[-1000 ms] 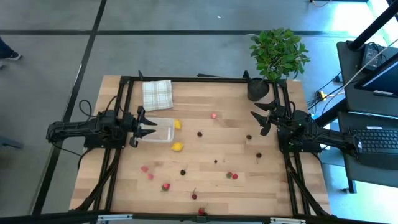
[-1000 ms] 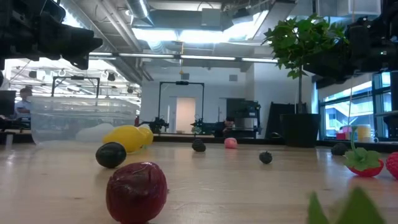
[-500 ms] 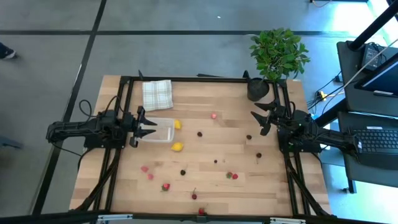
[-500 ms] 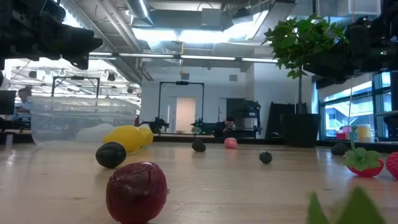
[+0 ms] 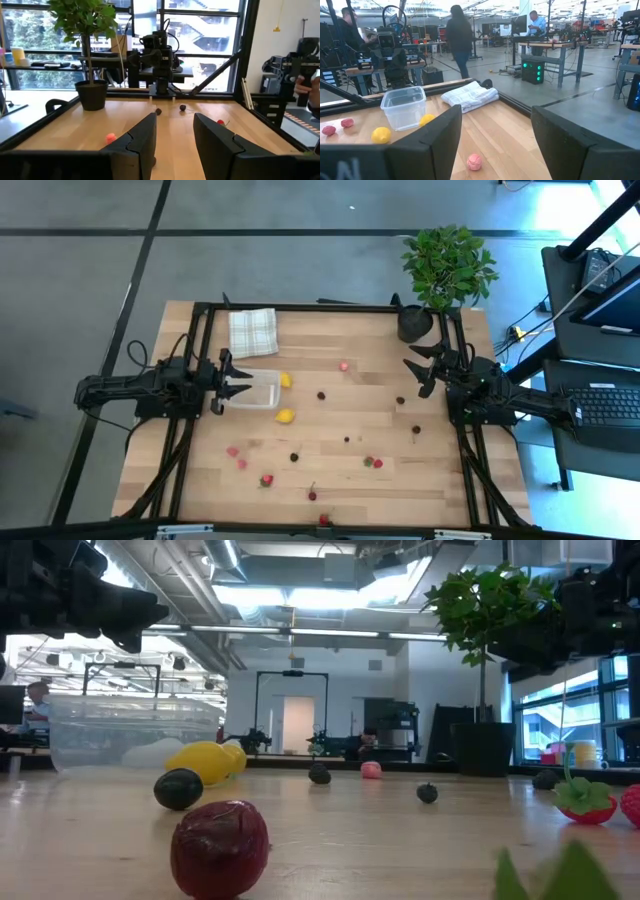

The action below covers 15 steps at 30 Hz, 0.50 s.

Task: Pick and placing Produce into tupperware
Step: Put the bottom left pink peach into the transparent bin

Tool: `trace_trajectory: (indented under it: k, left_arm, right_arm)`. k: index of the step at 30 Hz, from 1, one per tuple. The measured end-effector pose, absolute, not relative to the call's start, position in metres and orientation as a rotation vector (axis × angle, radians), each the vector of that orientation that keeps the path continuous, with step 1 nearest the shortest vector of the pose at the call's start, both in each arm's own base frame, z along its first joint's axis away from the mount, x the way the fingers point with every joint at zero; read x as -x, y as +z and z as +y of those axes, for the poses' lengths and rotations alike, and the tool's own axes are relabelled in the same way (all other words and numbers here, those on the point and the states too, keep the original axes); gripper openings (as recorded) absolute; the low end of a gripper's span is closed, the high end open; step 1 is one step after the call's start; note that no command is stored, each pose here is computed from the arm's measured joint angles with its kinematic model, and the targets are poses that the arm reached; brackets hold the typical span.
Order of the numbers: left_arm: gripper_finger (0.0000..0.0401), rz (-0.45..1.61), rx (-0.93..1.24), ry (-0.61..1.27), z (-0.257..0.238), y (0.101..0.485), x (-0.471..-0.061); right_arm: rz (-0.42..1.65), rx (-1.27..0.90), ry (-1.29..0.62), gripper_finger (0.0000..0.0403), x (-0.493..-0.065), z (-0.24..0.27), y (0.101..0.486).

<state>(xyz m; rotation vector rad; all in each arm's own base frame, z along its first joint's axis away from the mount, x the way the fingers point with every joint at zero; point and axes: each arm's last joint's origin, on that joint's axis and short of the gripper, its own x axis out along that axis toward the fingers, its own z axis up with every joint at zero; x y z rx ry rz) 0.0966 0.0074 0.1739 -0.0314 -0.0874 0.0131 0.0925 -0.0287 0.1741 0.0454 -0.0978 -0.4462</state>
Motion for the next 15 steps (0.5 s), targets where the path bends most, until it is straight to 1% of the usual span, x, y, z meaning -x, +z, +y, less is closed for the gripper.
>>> trace_trajectory:
  k: [4, 11, 15]
  left_arm:
    - [0.0124, -0.087, -0.04, 0.017, 0.0074, 0.174, -0.0966]
    - [0.0124, -0.086, -0.124, 0.021, 0.0074, 0.174, -0.0966]
    - [0.0124, -0.087, -0.118, 0.021, 0.0074, 0.174, -0.0966]
  right_arm:
    - [-0.094, -0.049, -0.446, 0.024, -0.0926, -0.0287, 0.1737]
    - [-0.106, -0.124, -0.442, 0.024, -0.0926, -0.0287, 0.1732]
    - [-0.107, -0.127, -0.442, 0.024, -0.0926, -0.0287, 0.1733]
